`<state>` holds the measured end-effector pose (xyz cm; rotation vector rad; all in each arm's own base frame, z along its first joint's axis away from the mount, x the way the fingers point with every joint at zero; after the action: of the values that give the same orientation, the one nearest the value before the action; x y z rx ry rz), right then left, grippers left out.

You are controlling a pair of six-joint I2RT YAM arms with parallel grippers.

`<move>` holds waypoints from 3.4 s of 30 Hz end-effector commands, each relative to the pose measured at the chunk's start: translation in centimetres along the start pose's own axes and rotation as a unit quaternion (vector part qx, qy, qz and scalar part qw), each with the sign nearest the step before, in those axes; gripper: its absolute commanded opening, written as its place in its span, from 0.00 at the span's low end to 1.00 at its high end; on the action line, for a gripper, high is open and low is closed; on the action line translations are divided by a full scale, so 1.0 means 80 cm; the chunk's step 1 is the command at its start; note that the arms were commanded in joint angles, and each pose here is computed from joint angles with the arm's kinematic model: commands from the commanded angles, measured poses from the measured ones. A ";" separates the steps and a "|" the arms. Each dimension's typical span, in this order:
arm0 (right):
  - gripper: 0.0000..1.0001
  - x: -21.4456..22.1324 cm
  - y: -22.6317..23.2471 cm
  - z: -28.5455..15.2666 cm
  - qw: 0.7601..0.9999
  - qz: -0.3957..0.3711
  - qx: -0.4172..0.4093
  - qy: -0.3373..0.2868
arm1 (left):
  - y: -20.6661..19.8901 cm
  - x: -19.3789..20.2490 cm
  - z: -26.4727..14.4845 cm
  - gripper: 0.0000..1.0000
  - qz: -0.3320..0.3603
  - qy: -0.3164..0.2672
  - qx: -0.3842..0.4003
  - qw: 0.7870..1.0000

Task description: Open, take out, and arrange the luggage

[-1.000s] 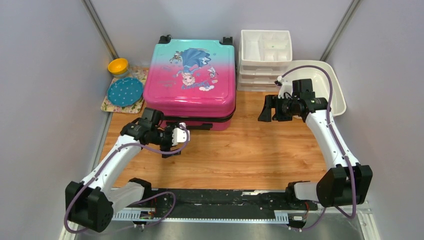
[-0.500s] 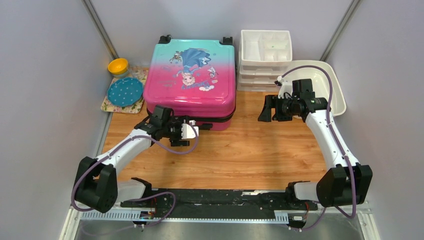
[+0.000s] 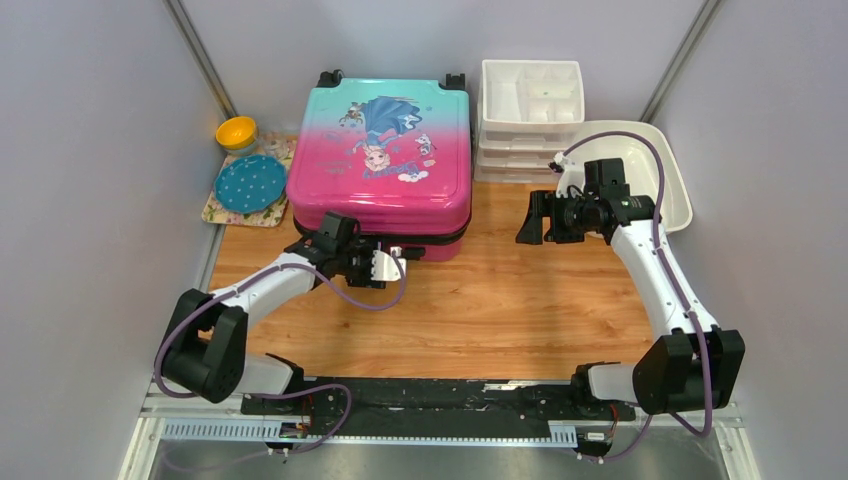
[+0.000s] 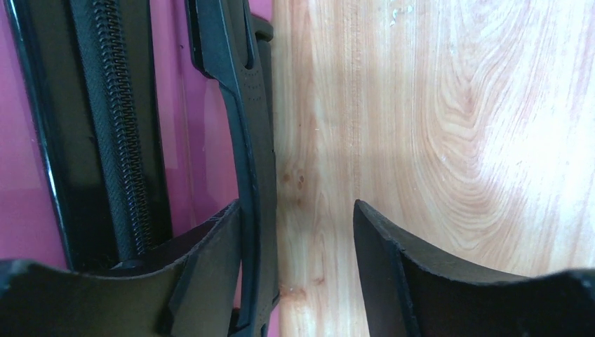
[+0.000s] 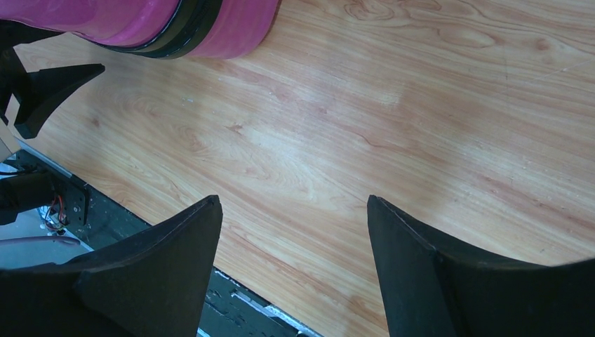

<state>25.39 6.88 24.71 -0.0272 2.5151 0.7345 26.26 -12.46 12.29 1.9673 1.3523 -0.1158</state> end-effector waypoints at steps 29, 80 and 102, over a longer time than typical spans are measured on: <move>0.79 0.008 0.007 -0.006 0.999 -0.008 -0.027 -0.021 | -0.198 -0.010 -0.080 0.22 -0.019 -0.021 0.321 0.947; 0.53 -0.037 0.054 0.040 0.983 -0.176 -0.047 -0.033 | 0.244 0.012 -0.344 0.32 -0.574 -0.057 -0.443 0.686; 0.24 0.129 0.226 0.141 0.852 -0.477 -0.215 0.012 | 0.254 0.199 -0.208 0.47 -0.616 -0.024 -0.342 0.709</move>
<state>20.77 24.68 19.76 -1.2145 2.1387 0.7068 43.93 6.97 28.35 0.0951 2.1070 -0.1586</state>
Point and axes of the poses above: each gripper's point midway between its finger pads, its own z axis out along the fingers, its own y axis along the line the jaws close on, x = y × z, the point moved 8 cm from there along -z, back along the fingers, and after that the axes turned 10 degrees about z, right-handed, at the moved point
